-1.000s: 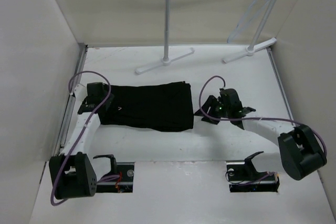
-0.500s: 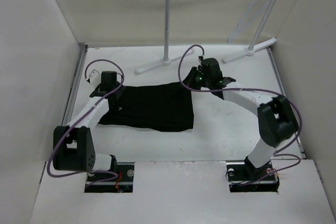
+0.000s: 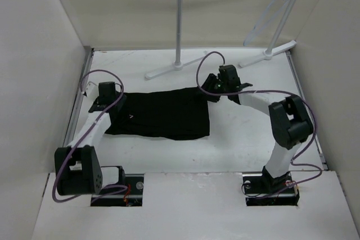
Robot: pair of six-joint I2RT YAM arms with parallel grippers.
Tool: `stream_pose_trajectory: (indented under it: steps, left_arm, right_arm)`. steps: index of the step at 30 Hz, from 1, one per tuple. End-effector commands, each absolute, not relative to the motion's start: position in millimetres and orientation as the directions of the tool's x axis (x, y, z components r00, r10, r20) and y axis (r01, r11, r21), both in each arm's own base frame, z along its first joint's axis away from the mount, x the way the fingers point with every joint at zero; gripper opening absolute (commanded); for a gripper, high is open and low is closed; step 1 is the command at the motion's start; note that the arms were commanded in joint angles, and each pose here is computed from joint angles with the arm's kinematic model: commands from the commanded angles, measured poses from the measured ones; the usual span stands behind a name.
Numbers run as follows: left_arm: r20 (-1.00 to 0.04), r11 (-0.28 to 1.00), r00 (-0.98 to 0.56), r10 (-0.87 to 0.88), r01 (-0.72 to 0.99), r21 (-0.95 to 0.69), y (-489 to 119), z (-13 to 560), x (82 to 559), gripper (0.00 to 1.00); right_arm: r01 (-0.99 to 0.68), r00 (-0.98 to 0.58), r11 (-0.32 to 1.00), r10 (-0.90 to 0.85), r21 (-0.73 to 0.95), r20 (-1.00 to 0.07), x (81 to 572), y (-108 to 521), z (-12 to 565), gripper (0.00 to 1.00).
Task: Place the trousers on the hanger
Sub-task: Pick up the hanger from the clothesline.
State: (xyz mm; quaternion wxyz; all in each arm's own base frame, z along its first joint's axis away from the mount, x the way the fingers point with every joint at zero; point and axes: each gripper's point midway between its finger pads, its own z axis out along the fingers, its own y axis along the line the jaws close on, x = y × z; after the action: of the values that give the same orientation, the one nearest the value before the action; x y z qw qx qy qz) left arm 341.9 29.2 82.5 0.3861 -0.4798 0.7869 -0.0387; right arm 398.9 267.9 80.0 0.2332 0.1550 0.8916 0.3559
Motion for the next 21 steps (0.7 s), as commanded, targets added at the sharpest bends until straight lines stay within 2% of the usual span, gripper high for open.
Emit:
stream_pose_trajectory:
  steps: [1, 4, 7, 9, 11, 13, 17, 21]
  left_arm:
    - [-0.606, 0.563, -0.168, -0.778, -0.616, -0.552, 15.3, 154.5, 354.5, 0.55]
    - [-0.627, 0.581, -0.144, -0.766, -0.572, -0.579, 11.0, 184.1, 352.9, 0.56]
    - [-0.634, 0.602, -0.157, -0.757, -0.542, -0.586, 0.6, 195.7, 348.5, 0.56]
    - [-0.635, 0.635, -0.204, -0.745, -0.509, -0.581, -17.3, 195.3, 347.5, 0.55]
    - [-0.643, 0.685, -0.274, -0.715, -0.463, -0.563, -43.3, 191.0, 347.6, 0.52]
    - [-0.653, 0.733, -0.341, -0.676, -0.4, -0.55, -73.3, 189.2, 348.6, 0.45]
    - [-0.692, 0.822, -0.446, -0.567, -0.257, -0.508, -128.3, 191.7, 347.0, 0.23]
    - [-0.724, 0.87, -0.494, -0.481, -0.167, -0.464, -155.9, 189.2, 338.9, 0.19]
  right_arm:
    - [-0.01, -0.8, 0.65, 0.45, 0.759, -0.396, 389.8, 269.6, 156.0, 0.55]
    - [-0.064, -0.803, 0.645, 0.42, 0.762, -0.423, 359.6, 267.6, 185.7, 0.67]
    - [-0.11, -0.787, 0.647, 0.407, 0.755, -0.463, 332.8, 254.4, 216.6, 0.66]
    - [-0.145, -0.752, 0.638, 0.426, 0.756, -0.503, 325.0, 243.0, 248.5, 0.49]
    - [-0.193, -0.67, 0.625, 0.479, 0.756, -0.567, 331.9, 221.2, 297.1, 0.18]
    - [-0.232, -0.577, 0.623, 0.53, 0.747, -0.622, 343.6, 198.9, 342.8, 0.08]
    - [-0.219, -0.363, 0.664, 0.625, 0.715, -0.691, 386.8, 136.4, 415.9, 0.1]
    - [-0.127, -0.224, 0.72, 0.649, 0.682, -0.727, 436.1, 75.9, 440.4, 0.34]
